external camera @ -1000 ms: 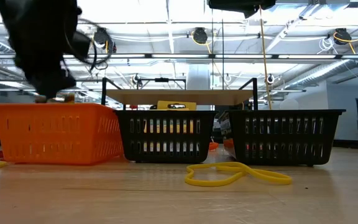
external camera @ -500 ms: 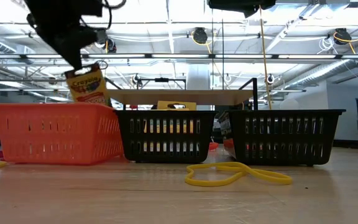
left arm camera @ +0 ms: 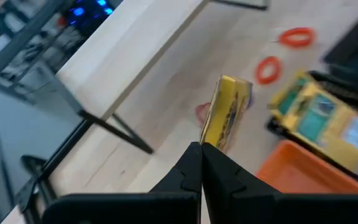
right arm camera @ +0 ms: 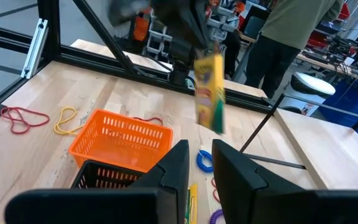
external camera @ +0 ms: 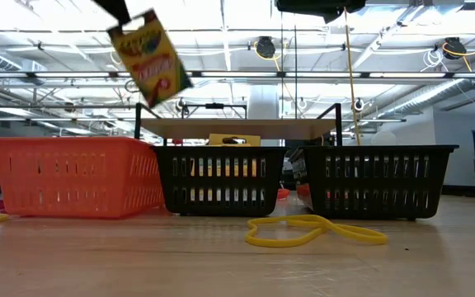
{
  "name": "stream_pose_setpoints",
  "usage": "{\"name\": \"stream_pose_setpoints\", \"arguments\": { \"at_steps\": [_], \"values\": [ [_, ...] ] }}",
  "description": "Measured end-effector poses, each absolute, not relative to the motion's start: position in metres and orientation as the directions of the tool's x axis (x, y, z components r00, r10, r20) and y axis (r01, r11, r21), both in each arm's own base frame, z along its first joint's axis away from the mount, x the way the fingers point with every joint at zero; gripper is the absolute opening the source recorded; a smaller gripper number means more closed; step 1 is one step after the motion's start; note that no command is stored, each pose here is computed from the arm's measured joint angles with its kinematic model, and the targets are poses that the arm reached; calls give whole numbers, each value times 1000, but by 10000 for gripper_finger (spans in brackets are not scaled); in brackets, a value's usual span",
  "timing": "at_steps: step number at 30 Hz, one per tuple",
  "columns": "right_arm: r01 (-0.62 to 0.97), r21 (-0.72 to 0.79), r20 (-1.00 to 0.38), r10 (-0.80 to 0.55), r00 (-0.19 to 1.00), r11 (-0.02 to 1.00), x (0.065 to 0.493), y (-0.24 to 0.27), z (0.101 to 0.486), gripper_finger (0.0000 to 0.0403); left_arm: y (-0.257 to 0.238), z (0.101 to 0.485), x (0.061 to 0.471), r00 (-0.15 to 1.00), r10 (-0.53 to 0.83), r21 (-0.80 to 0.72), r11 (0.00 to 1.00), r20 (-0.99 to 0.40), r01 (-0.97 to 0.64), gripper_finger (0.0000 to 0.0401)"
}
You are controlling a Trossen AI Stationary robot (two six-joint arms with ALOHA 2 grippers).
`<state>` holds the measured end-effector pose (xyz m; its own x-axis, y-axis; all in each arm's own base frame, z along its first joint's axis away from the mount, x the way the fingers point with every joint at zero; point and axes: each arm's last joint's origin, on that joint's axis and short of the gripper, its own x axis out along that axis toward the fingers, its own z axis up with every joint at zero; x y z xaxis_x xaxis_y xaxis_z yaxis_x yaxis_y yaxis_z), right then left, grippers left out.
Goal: Pick & Place Office Desk Supplies
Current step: Put the crayon box into the left black bin
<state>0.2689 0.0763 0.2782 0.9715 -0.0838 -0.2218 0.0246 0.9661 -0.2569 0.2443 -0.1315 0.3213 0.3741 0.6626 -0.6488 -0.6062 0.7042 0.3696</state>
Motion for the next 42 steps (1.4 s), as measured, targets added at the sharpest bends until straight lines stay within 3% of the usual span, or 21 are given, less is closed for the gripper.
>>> {"name": "stream_pose_setpoints", "arguments": {
  "at_steps": [10,17,29,42],
  "values": [
    [23,-268,-222,-85,971,963,269,76,278,59,-156,346,256,531,427,202,881,-732,-429,0],
    [30,-248,-215,-85,973,968,261,74,285,59,-160,351,274,620,307,135,941,-722,-309,0],
    [31,-207,-237,-81,968,978,252,72,290,59,-144,337,294,616,212,54,963,-759,-265,0],
    [29,-209,-237,-80,968,978,252,73,290,59,-130,289,314,606,53,-74,980,-794,-182,0]
  ]
}}
